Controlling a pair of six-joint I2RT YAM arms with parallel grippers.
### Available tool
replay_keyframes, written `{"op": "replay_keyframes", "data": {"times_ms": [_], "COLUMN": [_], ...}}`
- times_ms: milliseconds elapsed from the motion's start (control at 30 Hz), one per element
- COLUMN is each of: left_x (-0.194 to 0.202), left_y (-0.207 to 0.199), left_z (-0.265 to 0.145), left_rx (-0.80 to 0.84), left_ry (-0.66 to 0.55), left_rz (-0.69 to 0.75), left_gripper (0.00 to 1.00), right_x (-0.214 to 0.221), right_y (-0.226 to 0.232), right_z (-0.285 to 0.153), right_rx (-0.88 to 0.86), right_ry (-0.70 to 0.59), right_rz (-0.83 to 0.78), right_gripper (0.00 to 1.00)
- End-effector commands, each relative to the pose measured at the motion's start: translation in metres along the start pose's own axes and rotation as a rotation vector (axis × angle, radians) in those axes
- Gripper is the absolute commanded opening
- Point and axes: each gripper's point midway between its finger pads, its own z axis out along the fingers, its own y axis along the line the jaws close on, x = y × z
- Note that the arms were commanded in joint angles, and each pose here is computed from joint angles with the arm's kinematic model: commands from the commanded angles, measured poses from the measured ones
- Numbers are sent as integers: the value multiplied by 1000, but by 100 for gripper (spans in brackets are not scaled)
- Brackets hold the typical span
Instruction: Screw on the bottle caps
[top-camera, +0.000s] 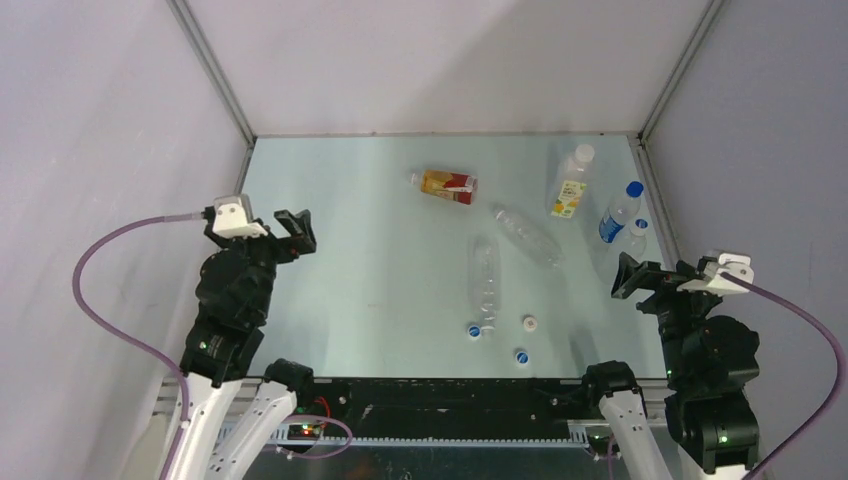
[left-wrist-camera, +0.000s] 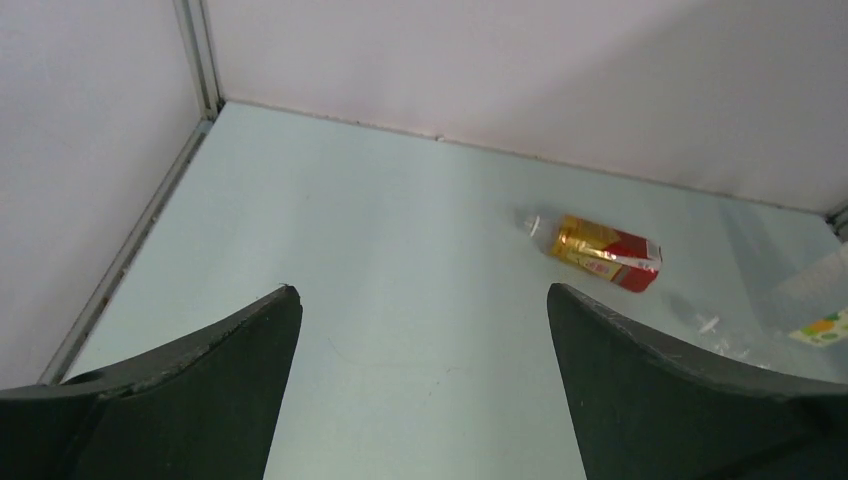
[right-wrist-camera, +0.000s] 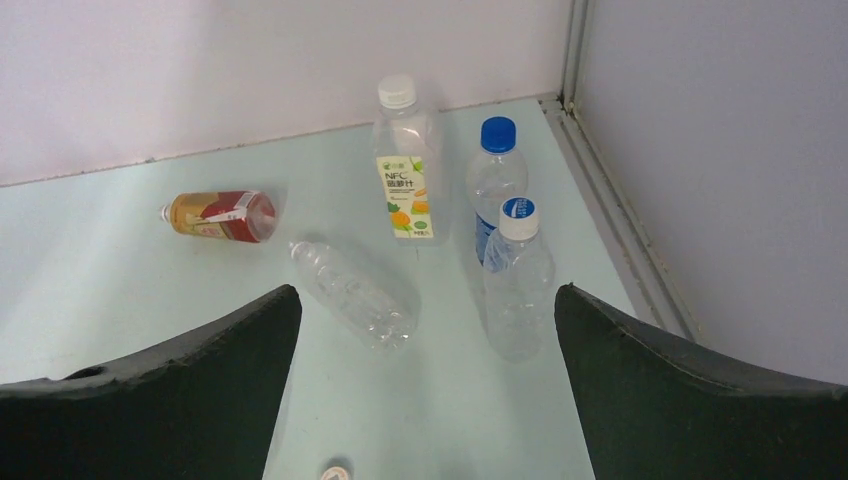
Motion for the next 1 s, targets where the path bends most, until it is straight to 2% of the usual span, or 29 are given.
{"op": "replay_keyframes", "data": {"times_ms": [0, 267, 500, 667, 767, 833, 967], "left_x": [20, 72, 99, 105, 111, 113, 112], "left_y": [-9, -6, -1, -7, -18, -25, -28], "left_z": [2, 14, 17, 14, 12, 13, 19], "left_rx": [47, 1, -74, -5, 91, 140, 163], "left_ry": [63, 263, 352, 357, 367, 366, 339], "left_rz": [-14, 2, -62, -28, 27, 38, 71], "left_gripper": [100, 100, 100, 100, 100, 100, 100], "right_x": [-6, 9, 34, 58, 80, 95, 120], "right_y": [11, 35, 53, 74, 77, 93, 118], "right_z": [3, 16, 24, 28, 33, 29, 23], "right_rx": [-44, -135, -202, -274, -250, -293, -318], "right_ry": [11, 130, 238, 340, 393, 443, 502], "right_rz": [27, 82, 159, 208, 191, 173, 163], "right_gripper": [99, 99, 99, 99, 99, 99, 99]}}
